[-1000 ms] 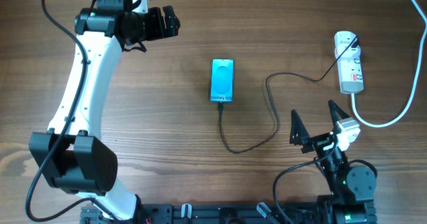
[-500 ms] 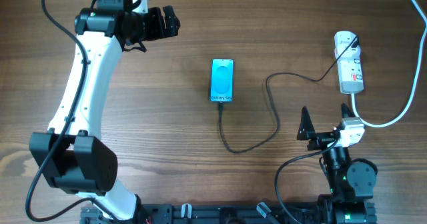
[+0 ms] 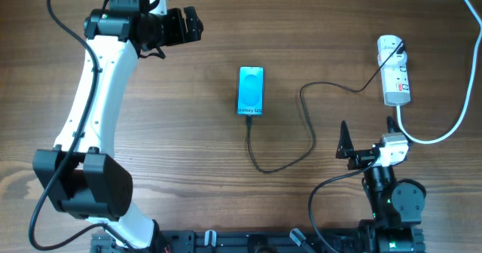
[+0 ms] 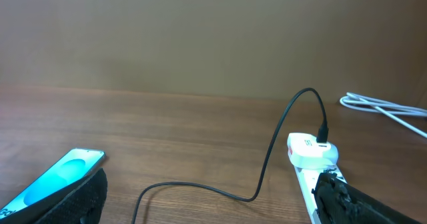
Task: Plug charger to phone and switch on socket
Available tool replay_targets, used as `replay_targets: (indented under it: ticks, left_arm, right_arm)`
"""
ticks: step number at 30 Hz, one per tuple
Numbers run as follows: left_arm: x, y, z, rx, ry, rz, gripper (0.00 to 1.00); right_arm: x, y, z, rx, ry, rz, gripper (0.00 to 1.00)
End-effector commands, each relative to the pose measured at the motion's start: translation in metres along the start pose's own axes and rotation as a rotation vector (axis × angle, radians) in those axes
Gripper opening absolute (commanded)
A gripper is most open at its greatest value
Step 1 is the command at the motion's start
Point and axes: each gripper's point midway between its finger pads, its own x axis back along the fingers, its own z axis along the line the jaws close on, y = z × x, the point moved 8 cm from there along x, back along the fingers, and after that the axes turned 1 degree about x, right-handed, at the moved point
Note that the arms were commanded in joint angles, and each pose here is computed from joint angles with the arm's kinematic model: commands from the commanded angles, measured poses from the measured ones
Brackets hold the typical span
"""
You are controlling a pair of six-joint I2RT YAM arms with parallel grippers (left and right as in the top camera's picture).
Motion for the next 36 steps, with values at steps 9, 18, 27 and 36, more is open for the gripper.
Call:
replay_targets:
  ticks: [9,18,27,36]
  left_arm:
    - [-0.002,-0.001,0.003,0.009,0.009,0.004,1.0]
    - [-0.002,-0.001,0.003,0.009,0.009,0.004,1.0]
    - [-0.002,-0.001,0.003,0.009,0.009,0.004,1.0]
    - [0.011,-0.003,0.001,-0.005,0.075,-0.019,1.0]
  right_arm:
    - [0.001,0.002,-0.002,0.003,-0.021,-0.013,1.0]
    - [0.001,0.002,-0.002,0.003,-0.021,-0.013,1.0]
    - [0.001,0.002,-0.002,0.003,-0.021,-0.013,1.0]
    - [0.001,0.002,-0.002,0.003,-0.021,-0.013,1.0]
